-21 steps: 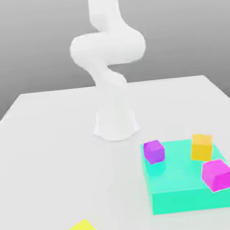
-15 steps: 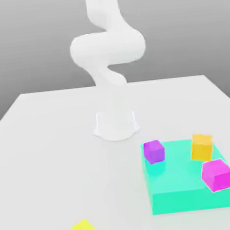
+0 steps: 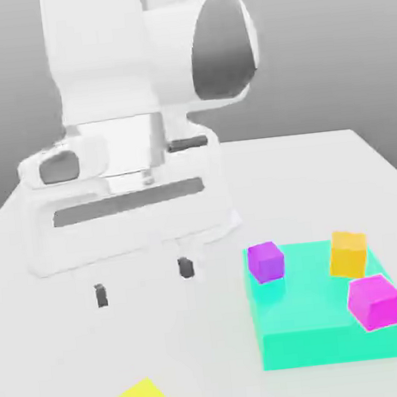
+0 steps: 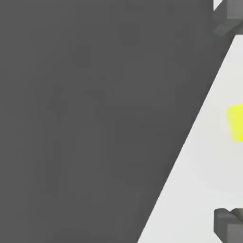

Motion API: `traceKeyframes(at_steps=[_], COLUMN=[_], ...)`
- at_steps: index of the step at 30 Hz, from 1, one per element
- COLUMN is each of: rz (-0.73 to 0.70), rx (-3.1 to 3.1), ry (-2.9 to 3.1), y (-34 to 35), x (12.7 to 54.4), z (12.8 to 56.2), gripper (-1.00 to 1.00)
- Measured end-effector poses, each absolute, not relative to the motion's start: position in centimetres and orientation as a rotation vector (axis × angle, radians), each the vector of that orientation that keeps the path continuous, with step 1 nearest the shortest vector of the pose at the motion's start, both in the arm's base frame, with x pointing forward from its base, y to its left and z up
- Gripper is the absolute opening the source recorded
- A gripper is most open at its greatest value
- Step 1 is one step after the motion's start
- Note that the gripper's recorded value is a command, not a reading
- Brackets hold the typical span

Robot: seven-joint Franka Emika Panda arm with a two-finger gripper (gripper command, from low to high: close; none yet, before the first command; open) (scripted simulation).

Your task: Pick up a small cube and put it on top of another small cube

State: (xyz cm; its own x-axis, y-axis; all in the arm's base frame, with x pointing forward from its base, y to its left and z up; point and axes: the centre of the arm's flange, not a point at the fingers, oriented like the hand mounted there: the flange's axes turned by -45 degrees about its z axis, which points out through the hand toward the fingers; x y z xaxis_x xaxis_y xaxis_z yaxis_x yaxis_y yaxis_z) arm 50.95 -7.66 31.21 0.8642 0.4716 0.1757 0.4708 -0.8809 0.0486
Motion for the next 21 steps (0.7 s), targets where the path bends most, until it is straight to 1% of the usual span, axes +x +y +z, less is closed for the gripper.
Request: traceKeyframes(at_steps=[6, 11, 12, 18, 21], rz=[0.039, 0.001, 0.001, -0.002, -0.002], rx=[2.989, 2.980, 2.981, 2.983, 2.981], ry=[0.959, 0.989, 0.989, 0.990, 0.991], y=[-9.7, -10.1, -10.1, -10.1, -10.1], x=[49.0, 48.6, 48.6, 48.5, 48.6], z=[20.6, 13.7, 12.9, 12.5, 15.1], gripper=[0.00, 0.00, -1.00, -1.00, -1.00])
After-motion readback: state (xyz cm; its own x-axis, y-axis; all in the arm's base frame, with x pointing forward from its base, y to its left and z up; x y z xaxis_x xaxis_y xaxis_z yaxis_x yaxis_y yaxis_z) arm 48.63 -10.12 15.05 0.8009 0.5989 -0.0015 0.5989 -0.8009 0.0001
